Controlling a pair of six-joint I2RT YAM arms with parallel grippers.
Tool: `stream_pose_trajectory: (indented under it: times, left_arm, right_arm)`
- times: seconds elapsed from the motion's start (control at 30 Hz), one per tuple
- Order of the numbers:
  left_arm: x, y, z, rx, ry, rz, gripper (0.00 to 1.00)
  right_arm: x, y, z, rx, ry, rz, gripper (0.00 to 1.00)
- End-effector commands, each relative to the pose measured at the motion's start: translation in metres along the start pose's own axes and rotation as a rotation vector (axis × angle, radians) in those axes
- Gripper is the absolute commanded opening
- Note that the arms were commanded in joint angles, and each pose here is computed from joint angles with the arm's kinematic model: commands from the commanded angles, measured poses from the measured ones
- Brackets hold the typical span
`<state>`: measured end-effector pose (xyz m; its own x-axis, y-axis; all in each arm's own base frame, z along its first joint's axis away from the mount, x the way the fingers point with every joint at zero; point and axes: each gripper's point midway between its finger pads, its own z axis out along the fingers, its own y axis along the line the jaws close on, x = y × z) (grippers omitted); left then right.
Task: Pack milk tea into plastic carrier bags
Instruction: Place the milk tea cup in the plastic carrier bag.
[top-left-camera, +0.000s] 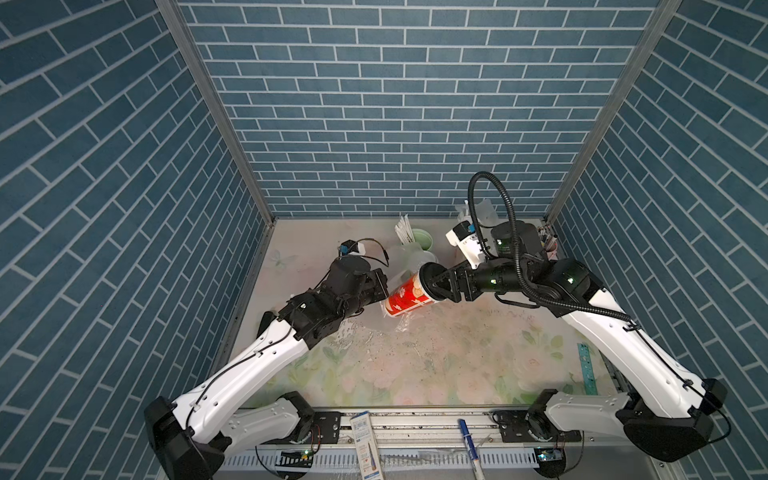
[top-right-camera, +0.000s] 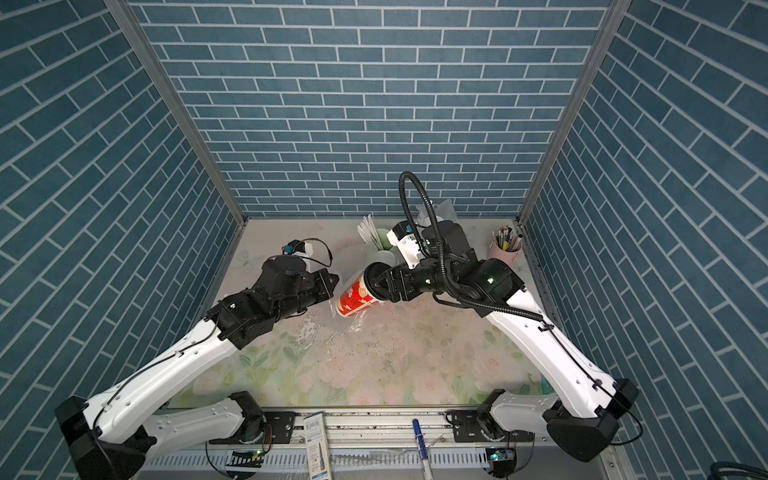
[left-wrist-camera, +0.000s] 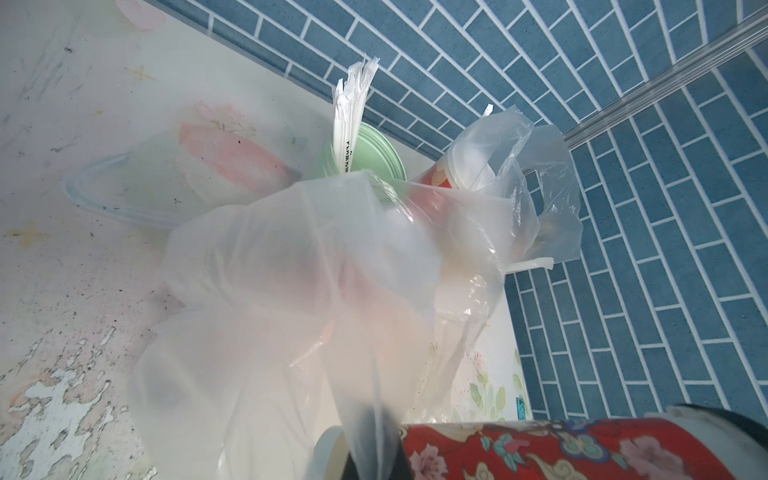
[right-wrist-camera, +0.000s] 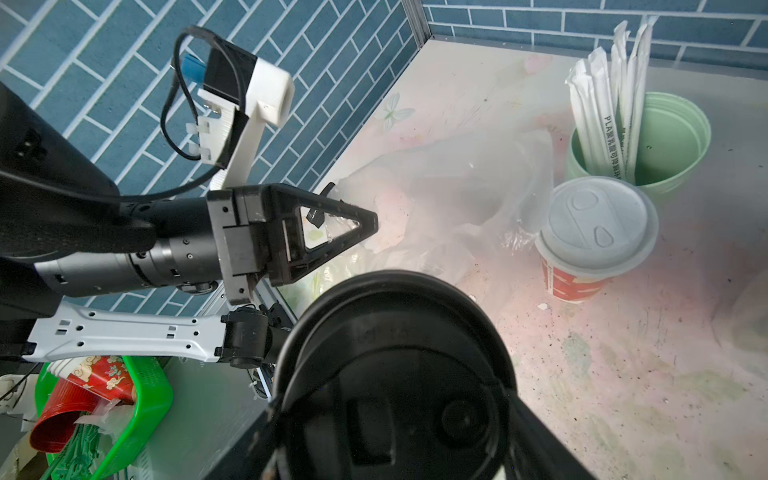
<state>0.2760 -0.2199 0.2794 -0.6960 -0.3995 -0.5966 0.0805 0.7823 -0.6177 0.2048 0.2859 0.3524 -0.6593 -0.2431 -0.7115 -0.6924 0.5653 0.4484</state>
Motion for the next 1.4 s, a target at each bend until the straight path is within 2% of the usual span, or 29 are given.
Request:
stream_pose_trajectory:
  times: [0.0, 0.3, 0.63, 0.87, 1.13, 1.37]
  left_arm:
    - [0.0, 0.001, 0.001, 0.001, -0.014, -0.009, 0.0]
    - [-0.007, -0.001, -0.007, 0.027, -0.054, -0.047, 0.0]
    - [-0.014, -0.001, -0.018, 0.056, -0.103, -0.097, 0.0]
    - [-0.015, 0.0, -0.02, 0.069, -0.127, -0.127, 0.0]
    - [-0.018, 0.004, -0.021, 0.07, -0.155, -0.149, 0.0]
    - [-0.024, 0.0, -0.027, 0.094, -0.181, -0.159, 0.0]
  right_arm:
    - [-0.01, 0.006, 0.001, -0.028, -0.042, 0.007, 0.62]
    - [-0.01, -0.002, 0.025, -0.004, -0.018, 0.018, 0.61]
    - [-0.002, 0.001, 0.051, 0.052, 0.046, -0.042, 0.6]
    - [0.0, 0.008, 0.067, 0.019, 0.046, -0.058, 0.59]
    - [0.003, 0.023, 0.081, -0.089, 0.043, -0.031, 0.59]
    - [0.02, 0.015, 0.098, -0.065, 0.117, -0.015, 0.59]
